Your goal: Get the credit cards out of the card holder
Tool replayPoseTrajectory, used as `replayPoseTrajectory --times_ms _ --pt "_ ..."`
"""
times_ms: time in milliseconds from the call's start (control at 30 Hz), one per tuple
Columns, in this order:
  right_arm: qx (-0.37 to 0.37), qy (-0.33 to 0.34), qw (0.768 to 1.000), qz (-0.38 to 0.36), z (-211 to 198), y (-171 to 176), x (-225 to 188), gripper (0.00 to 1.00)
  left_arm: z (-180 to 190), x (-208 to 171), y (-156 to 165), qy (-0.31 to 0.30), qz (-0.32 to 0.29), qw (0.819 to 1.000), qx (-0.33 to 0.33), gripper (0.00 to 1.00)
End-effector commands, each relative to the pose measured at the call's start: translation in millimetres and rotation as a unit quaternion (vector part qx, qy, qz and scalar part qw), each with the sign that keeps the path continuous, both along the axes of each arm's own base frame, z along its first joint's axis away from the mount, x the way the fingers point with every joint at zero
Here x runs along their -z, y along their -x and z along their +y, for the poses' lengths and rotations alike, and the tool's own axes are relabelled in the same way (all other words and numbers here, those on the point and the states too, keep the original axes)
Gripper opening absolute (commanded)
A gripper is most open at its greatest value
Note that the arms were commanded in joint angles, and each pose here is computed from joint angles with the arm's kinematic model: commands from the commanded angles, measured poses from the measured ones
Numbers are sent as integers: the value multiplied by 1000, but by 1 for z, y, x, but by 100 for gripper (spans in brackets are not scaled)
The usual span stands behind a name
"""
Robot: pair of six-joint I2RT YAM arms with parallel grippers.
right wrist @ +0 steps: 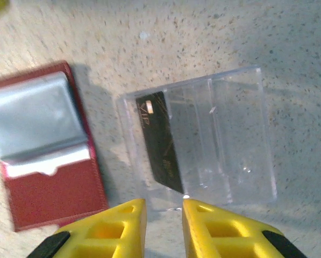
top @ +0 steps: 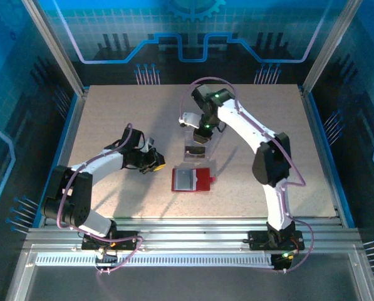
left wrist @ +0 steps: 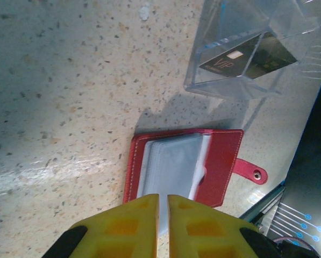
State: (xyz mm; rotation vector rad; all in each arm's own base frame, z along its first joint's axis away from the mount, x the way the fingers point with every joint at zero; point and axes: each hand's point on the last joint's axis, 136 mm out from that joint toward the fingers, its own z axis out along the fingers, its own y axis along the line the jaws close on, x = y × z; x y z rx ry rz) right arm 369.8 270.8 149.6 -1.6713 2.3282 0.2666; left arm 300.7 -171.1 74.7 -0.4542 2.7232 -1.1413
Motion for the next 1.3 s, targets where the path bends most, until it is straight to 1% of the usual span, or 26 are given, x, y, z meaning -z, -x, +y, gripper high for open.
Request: replayPoseTrajectory --times_ms 0,167,267,333,433,500,633,733,833,1267 --pt "101 -82 991 21 21 14 -14 23 -13 1 3 27 3 999 19 11" --pt "204 -153 964 68 31 52 -5 21 -30 9 7 28 13 999 41 10" --pt "292 -171 934 114 32 67 7 15 -37 15 8 28 22 998 48 8" --pt "330 -176 912 166 38 82 18 11 -40 20 9 31 29 998 51 4" --pt "369 -173 886 222 48 100 35 10 -44 27 14 30 42 997 55 0" --pt "394 -172 868 249 53 108 46 8 -43 33 18 24 52 997 54 0" --pt "409 -200 840 294 70 117 63 8 -39 44 25 17 67 996 51 0" --pt "416 -211 829 308 78 117 74 9 -37 53 31 10 80 995 54 0" --pt "421 -205 825 317 85 118 84 9 -35 60 37 3 90 994 61 0" --pt "436 -164 827 316 88 125 112 11 -30 74 44 -13 108 992 69 0"
